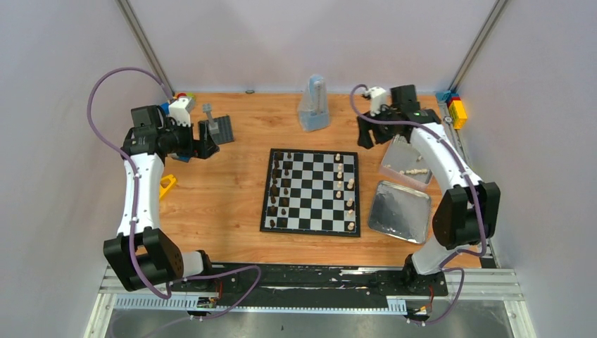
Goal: Set up the chess pieces on the board
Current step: Pick up the chess piece from the storage box.
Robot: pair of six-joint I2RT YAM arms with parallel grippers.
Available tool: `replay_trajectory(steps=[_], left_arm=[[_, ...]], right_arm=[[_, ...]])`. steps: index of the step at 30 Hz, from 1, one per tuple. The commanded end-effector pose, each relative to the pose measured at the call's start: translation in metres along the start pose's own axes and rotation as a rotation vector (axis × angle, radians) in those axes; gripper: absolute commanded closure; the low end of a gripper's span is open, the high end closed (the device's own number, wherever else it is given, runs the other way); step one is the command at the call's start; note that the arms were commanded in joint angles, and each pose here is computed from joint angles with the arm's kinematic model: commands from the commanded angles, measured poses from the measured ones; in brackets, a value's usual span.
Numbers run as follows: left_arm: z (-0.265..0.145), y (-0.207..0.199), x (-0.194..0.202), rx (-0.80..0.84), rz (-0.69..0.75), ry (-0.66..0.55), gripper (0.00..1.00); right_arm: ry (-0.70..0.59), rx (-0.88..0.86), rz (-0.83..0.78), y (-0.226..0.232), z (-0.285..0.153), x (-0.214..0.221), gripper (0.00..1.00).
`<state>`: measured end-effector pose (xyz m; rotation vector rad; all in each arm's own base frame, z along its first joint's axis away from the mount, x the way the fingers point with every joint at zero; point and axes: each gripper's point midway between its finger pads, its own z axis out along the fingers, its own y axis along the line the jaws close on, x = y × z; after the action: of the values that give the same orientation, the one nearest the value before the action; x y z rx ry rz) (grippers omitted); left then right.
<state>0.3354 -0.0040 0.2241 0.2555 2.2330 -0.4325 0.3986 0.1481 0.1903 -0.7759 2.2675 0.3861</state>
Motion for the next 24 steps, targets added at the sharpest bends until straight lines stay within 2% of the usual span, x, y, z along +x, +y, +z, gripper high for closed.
replay_trajectory(steps=[1,12,17,24], left_arm=[[-0.008,-0.018,-0.014,0.08,0.055,-0.076,0.01],[0.01,-0.049,-0.026,0.173,0.124,-0.093,0.0],[0.015,-0.054,-0.025,0.187,0.128,-0.077,0.0],[0.023,-0.052,-0.017,0.19,0.111,-0.054,0.0]], right_arm=[[-0.134,0.023,0.149,-0.032,-0.039,0.002,0.36],[-0.055,0.222,0.399,-0.108,-0.033,0.075,0.37],[0.003,0.177,0.39,-0.102,-0.024,0.1,0.39],[0.068,0.127,0.43,-0.096,-0.006,0.121,0.51]])
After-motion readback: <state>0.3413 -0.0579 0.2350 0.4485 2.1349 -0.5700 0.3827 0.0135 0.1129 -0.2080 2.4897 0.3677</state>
